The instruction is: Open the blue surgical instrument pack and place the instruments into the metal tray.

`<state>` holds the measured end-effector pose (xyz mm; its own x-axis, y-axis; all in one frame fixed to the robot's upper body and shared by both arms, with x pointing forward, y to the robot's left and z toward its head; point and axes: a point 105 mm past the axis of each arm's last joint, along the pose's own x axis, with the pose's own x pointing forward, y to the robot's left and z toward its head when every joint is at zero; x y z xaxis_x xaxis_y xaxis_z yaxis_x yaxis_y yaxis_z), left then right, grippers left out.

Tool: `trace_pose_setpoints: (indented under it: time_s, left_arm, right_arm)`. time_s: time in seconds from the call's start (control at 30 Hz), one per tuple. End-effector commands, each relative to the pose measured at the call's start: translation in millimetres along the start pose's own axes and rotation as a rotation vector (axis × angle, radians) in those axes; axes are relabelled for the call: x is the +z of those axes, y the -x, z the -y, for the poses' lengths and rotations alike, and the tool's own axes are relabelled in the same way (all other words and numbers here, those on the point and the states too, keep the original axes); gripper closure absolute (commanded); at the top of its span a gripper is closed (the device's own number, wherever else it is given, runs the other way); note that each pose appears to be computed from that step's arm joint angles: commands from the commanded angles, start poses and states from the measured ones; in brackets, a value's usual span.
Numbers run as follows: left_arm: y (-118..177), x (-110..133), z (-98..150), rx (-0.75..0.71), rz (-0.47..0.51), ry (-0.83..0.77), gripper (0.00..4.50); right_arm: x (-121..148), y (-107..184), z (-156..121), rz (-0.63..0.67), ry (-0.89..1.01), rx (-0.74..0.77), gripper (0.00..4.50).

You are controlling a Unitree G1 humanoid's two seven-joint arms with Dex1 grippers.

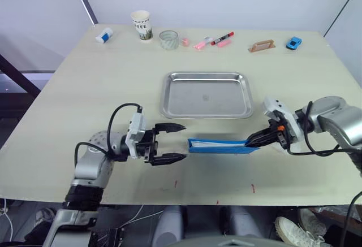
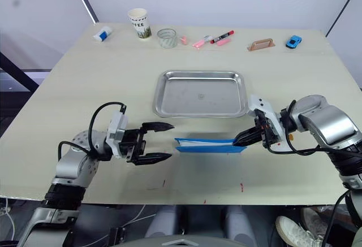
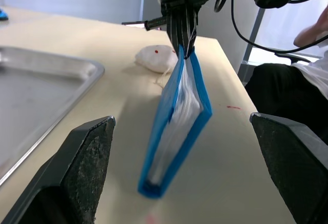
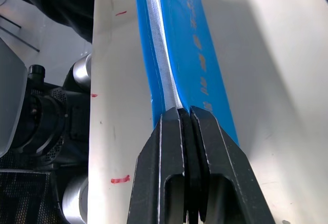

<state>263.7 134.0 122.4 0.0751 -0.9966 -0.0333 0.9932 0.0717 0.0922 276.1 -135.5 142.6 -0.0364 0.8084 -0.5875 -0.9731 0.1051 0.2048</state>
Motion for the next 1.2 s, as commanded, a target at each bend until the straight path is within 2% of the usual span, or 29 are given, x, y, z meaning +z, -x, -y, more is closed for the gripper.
trace_pose_setpoints:
  time_s: [0.03, 0.1, 0.17, 0.23, 0.83, 0.93, 1.07, 1.13, 1.2]
  left_arm:
    - [-8, 5, -4, -0.019, 0.025, -0.051, 0.0]
    - [-10, 4, -4, -0.033, 0.028, -0.058, 0.0]
    - [-14, 2, -2, -0.05, 0.033, -0.056, 0.52]
    - [-17, -1, -2, -0.053, 0.034, -0.063, 1.29]
    - [-26, -4, -6, -0.064, 0.058, -0.085, 1.29]
    - [-26, -4, -6, -0.066, 0.061, -0.086, 1.98]
    - [-28, -5, -6, -0.069, 0.064, -0.09, 3.75]
    - [-28, -6, -6, -0.069, 0.06, -0.096, 4.46]
    - [-28, -7, -7, -0.067, 0.056, -0.1, 4.46]
  right_arm:
    - [1, 0, 4, -0.008, 0.012, -0.015, 4.48]
    - [1, 0, 5, -0.009, 0.012, -0.015, 4.48]
    - [0, -1, 7, -0.007, 0.007, -0.019, 4.5]
    - [0, -1, 7, -0.006, 0.004, -0.021, 4.5]
    - [2, -3, 10, -0.002, 0.012, -0.023, 4.5]
    - [2, -3, 10, -0.002, 0.013, -0.024, 4.5]
    - [4, -3, 11, 0.001, 0.016, -0.026, 4.5]
    - [4, -3, 11, 0.002, 0.017, -0.026, 4.5]
    - [4, -4, 11, 0.003, 0.018, -0.027, 4.5]
